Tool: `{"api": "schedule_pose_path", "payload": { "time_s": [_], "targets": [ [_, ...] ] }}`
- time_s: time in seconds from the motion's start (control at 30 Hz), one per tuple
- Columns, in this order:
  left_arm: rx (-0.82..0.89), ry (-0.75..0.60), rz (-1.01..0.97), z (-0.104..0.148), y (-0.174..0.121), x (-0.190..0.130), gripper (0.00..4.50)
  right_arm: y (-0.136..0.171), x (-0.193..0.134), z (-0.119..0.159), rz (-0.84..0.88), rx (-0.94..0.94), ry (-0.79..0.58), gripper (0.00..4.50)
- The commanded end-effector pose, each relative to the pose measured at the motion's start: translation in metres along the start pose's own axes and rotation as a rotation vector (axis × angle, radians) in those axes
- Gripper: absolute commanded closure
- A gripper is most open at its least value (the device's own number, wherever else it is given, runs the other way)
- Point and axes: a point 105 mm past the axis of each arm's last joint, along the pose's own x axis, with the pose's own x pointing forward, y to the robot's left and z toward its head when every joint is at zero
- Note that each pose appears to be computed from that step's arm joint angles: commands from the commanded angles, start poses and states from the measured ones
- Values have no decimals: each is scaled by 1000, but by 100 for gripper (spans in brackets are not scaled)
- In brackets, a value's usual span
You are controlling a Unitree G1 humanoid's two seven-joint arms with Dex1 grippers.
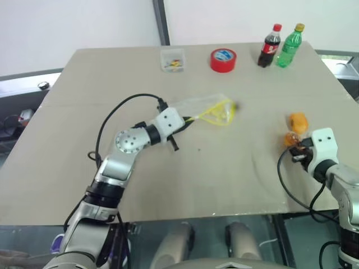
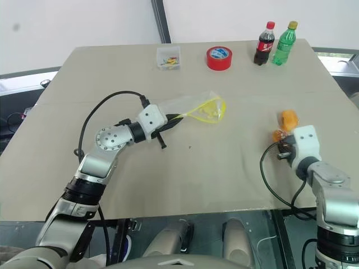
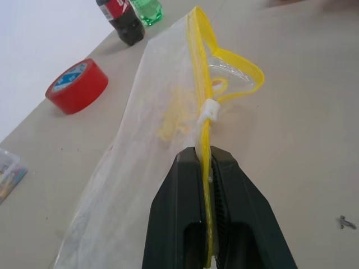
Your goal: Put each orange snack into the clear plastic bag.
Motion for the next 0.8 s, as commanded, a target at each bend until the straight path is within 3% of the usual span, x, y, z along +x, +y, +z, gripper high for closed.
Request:
{"api": "schedule_pose_path", "payload": {
  "time_s": [0.03, 0.1, 0.2, 0.4, 0.53, 0.73, 0.8],
  "targets": [
    [43, -54, 8, 10, 3, -5, 450, 40, 3, 41, 142, -53, -145, 363],
    [45, -62, -8, 10, 0, -6, 450, 73, 24, 62, 218, -52, -188, 363],
    [51, -78, -37, 13, -5, -8, 450, 99, 40, 80, 279, -65, -220, 363],
    [63, -117, -82, 23, -16, -12, 450, 126, 74, 79, 336, -160, -145, 363],
    [72, -120, -102, 24, -23, -16, 450, 129, 89, 76, 320, -165, -123, 363],
    [72, -77, -107, 15, -28, -23, 450, 119, 111, 76, 257, -14, -115, 363],
    [67, -64, -91, 12, -26, -24, 450, 113, 114, 77, 237, -1, -127, 297]
  ]
}}
